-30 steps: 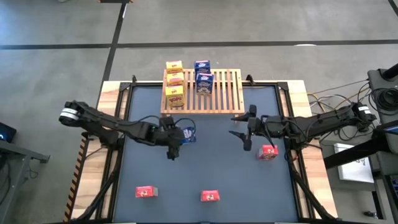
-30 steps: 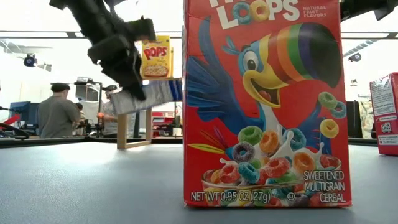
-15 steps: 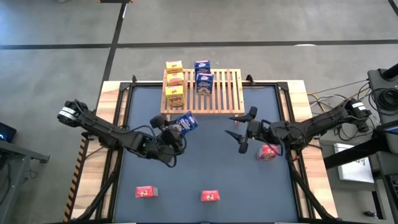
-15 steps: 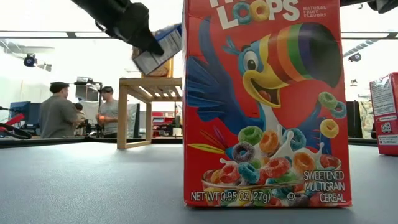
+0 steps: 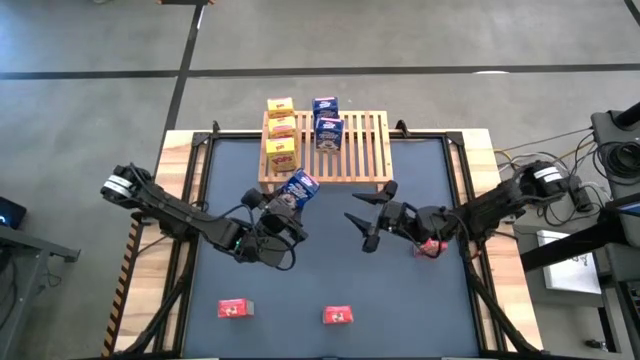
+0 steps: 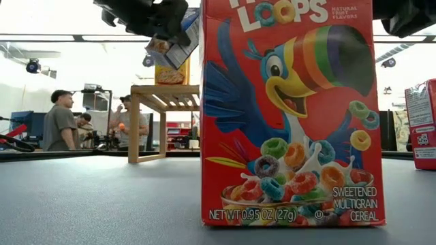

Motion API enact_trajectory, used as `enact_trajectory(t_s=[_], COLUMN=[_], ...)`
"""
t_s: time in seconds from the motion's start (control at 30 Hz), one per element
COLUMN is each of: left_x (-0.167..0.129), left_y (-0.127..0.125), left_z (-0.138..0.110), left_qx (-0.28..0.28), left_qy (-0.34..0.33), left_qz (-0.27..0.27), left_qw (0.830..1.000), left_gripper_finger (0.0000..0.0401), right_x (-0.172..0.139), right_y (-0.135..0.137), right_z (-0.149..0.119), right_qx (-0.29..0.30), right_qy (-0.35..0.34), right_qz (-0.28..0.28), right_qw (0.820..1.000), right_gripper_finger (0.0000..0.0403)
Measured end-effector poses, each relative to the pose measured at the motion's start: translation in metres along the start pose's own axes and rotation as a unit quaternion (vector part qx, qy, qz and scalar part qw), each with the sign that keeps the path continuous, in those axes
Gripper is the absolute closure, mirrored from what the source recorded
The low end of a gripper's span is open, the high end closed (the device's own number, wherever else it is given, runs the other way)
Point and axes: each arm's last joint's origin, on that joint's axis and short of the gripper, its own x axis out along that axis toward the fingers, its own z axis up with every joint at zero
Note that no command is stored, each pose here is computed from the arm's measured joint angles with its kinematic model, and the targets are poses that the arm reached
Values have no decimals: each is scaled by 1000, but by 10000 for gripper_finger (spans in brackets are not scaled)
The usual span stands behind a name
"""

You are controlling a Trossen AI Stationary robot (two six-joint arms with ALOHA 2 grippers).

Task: Stack cereal on shelf
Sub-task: Put the blue cereal box aligned with the other blue cereal box on the shelf

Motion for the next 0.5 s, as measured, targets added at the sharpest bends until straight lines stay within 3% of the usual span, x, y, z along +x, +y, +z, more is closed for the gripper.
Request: enact_trajectory(t_s=[0.2,0.5], left_x=[2,5], left_y=[-10,-27], left_z=[0,11], left_qx=[-7,16], left_qy=[-12,-19], left_qz=[18,36], left_qw=[1000,999], left_gripper_finger=[118,118], right_x=[5,13], right_y=[4,8], right_z=[-8,-24], right_qx=[46,71], right_qy=[-37,-67], right_qz=[-7,-16], right_qw=[998,995], right_gripper_finger=[152,152])
